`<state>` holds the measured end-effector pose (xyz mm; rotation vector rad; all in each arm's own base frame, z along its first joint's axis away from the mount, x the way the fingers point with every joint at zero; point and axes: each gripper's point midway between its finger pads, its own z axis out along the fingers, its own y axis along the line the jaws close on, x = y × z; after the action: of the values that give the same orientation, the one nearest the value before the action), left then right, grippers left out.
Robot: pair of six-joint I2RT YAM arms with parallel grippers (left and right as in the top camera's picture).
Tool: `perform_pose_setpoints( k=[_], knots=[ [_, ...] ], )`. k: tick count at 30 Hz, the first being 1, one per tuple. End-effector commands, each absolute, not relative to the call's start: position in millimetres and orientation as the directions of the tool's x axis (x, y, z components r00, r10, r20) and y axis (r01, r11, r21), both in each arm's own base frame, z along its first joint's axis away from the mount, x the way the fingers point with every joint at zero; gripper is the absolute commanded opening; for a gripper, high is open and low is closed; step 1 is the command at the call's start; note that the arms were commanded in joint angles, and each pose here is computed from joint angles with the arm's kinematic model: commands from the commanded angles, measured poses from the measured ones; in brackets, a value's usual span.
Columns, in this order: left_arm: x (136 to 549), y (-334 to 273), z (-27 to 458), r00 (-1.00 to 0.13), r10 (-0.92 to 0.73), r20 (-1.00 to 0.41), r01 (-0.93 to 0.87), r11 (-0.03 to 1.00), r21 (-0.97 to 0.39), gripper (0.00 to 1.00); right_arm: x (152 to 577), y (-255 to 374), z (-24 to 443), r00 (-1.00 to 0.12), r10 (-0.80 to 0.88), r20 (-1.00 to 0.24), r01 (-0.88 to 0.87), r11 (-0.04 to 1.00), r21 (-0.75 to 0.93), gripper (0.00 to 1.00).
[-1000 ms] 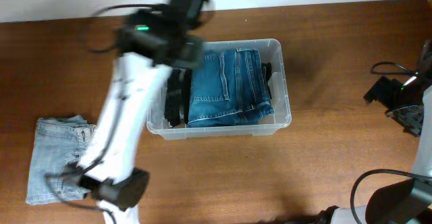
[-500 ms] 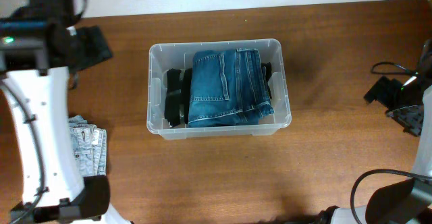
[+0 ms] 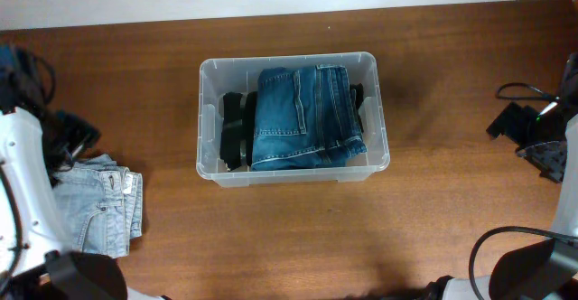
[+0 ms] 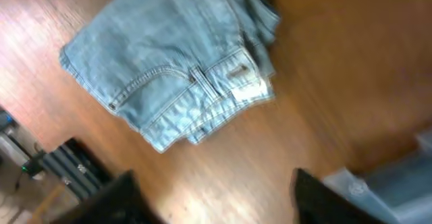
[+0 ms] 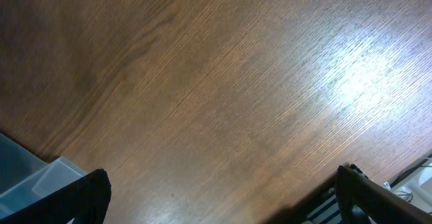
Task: Pack container
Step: 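Withdraw the left gripper from the box toward the light jeans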
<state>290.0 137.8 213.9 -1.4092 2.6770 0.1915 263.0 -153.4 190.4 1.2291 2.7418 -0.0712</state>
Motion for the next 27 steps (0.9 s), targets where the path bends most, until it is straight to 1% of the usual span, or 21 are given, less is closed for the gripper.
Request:
perform_pose_setpoints(
  k=[1, 2, 3, 5, 6, 10, 12, 18, 27],
  knots=[
    [279, 150, 186, -0.459, -0.882, -0.105, -0.888, 0.458, 0.031, 0.53, 263, -155, 190, -0.655, 0.742, -0.142, 0.749, 0.663, 0.011, 0.98],
    [277, 153, 177, -0.441, -0.893, -0.087, -0.897, 0.441, 0.018, 0.45, 263, -155, 190, -0.655, 0.742, -0.142, 0.749, 0.663, 0.011, 0.98],
    [276, 155, 169, -0.425, -0.903, -0.072, -0.905, 0.425, 0.006, 0.34, 263, -155, 190, -0.655, 0.742, -0.142, 0.749, 0.663, 0.011, 0.98],
    [270, 162, 154, -0.385, -0.922, -0.042, -0.922, 0.386, -0.012, 0.07, 263, -155, 190, -0.655, 0.742, -0.142, 0.749, 0.663, 0.011, 0.98],
    [267, 166, 148, -0.369, -0.929, -0.038, -0.929, 0.369, -0.012, 0.01, 263, -155, 190, -0.655, 0.742, -0.142, 0.749, 0.663, 0.011, 0.98],
    [245, 186, 116, -0.282, -0.959, -0.014, -0.96, 0.282, 0.006, 0.01, 263, -155, 190, -0.655, 0.742, -0.142, 0.749, 0.663, 0.011, 0.98],
    [239, 190, 104, -0.259, -0.966, -0.009, -0.966, 0.259, 0.011, 0.01, 263, -155, 190, -0.655, 0.742, -0.142, 0.749, 0.663, 0.011, 0.98],
    [235, 195, 74, -0.241, -0.97, -0.024, -0.971, 0.241, -0.002, 0.01, 263, -155, 190, -0.655, 0.742, -0.142, 0.749, 0.663, 0.011, 0.98],
    [235, 192, 48, -0.214, -0.976, -0.033, -0.976, 0.215, -0.024, 0.01, 263, -155, 190, -0.655, 0.742, -0.142, 0.749, 0.663, 0.011, 0.98]
  ],
)
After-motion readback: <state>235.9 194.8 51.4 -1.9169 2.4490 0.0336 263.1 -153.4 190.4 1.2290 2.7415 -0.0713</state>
